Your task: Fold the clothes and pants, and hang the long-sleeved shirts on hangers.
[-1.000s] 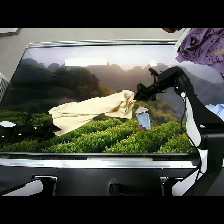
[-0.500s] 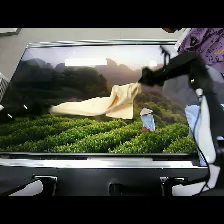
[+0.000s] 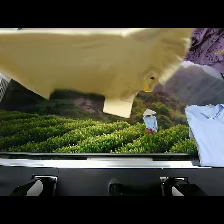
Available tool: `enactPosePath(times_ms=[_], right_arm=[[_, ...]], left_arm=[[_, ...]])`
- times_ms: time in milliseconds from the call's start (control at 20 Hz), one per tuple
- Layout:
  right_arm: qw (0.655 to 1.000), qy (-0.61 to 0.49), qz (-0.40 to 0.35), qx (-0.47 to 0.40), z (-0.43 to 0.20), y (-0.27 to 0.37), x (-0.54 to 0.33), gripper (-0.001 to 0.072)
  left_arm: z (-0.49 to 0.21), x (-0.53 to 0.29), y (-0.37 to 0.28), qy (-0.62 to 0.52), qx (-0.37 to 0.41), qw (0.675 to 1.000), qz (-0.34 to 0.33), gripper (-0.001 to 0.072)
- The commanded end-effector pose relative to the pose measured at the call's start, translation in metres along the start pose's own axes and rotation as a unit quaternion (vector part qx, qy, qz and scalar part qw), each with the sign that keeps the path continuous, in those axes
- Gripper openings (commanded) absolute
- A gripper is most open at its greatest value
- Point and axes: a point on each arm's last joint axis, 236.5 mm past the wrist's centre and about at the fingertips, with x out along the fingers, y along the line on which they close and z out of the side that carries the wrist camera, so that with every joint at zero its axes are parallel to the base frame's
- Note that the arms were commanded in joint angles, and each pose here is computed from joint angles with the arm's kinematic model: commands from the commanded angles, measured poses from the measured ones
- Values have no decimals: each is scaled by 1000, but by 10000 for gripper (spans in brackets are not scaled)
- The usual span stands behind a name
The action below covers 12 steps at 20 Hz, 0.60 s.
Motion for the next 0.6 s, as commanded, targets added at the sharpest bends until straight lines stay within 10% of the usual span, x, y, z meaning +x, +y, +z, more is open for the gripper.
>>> enactPosePath(times_ms=[0,250,550], right_arm=[[992,-122,-34,-16,42,24,-122,30],[980,-189,-56,9,66,20,-155,30],[993,-40,-94,61,17,-57,26,31]], left_arm=[[20,-95,-15,-72,22,995,68,12],[15,-129,-12,-86,30,991,103,12],[-25,-19,53,49,8,991,125,12]])
